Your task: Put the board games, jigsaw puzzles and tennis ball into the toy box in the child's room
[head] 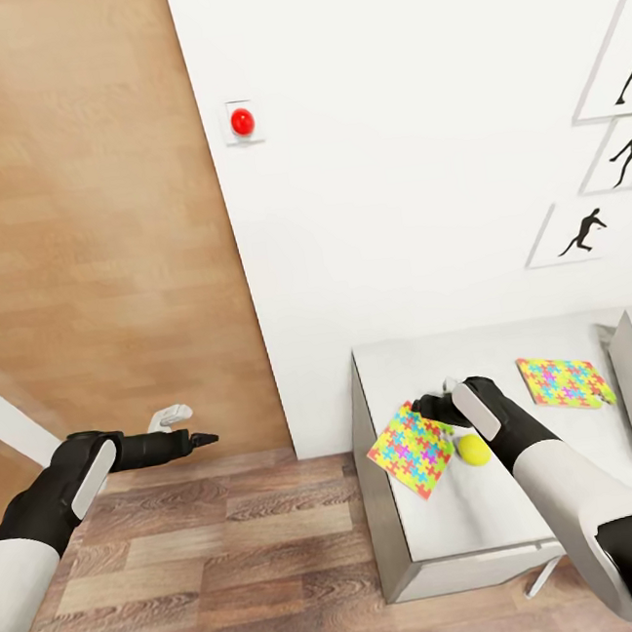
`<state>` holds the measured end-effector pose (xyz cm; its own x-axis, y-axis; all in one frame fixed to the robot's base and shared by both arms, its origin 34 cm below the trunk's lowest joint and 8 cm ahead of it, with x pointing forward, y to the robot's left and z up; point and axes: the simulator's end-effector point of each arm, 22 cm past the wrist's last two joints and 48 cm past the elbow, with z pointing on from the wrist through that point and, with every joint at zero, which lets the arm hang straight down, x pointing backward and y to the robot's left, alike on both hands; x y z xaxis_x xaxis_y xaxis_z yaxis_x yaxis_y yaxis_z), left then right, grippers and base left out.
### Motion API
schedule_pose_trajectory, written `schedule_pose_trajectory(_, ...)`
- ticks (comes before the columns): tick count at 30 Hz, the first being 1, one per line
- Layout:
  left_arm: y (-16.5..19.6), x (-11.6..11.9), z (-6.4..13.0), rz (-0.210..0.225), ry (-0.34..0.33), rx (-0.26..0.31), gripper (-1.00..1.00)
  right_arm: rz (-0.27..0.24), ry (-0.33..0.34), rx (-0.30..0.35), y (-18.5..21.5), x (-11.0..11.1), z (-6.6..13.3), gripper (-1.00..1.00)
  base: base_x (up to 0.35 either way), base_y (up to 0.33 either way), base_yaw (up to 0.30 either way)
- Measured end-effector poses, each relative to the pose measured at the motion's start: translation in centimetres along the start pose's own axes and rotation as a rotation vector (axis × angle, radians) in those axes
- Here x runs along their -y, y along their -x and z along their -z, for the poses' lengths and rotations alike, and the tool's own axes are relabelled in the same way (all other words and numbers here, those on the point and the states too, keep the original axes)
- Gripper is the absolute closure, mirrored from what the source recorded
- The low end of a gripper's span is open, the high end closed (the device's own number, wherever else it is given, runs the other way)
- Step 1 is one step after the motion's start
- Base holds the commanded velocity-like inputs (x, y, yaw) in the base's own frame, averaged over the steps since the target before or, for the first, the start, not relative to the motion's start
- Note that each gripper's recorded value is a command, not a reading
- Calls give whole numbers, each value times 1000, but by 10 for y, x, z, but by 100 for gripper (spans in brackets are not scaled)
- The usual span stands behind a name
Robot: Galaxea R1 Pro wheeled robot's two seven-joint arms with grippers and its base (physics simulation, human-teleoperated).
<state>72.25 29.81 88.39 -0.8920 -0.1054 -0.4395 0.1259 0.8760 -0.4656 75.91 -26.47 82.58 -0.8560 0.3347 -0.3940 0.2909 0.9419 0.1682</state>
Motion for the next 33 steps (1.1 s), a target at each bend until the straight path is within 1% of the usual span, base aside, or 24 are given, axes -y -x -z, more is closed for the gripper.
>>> schedule_pose_trajectory(18, -9, -6, -9, 11, 2, -20, -100, -4, -2, -15, -7, 2, -10, -100, 0, 1, 0)
schedule_pose_trajectory(22, -10, -6, -10, 12, 2, -23, -100, 21, -18, -6, -4, 4, -9, -100, 0, 141, 0)
schedule_pose_trajectory(33, -10, -7, -10, 12, 2, -22, -100, 22, -18, -6, -4, 4, -9, -100, -2, 120, 0)
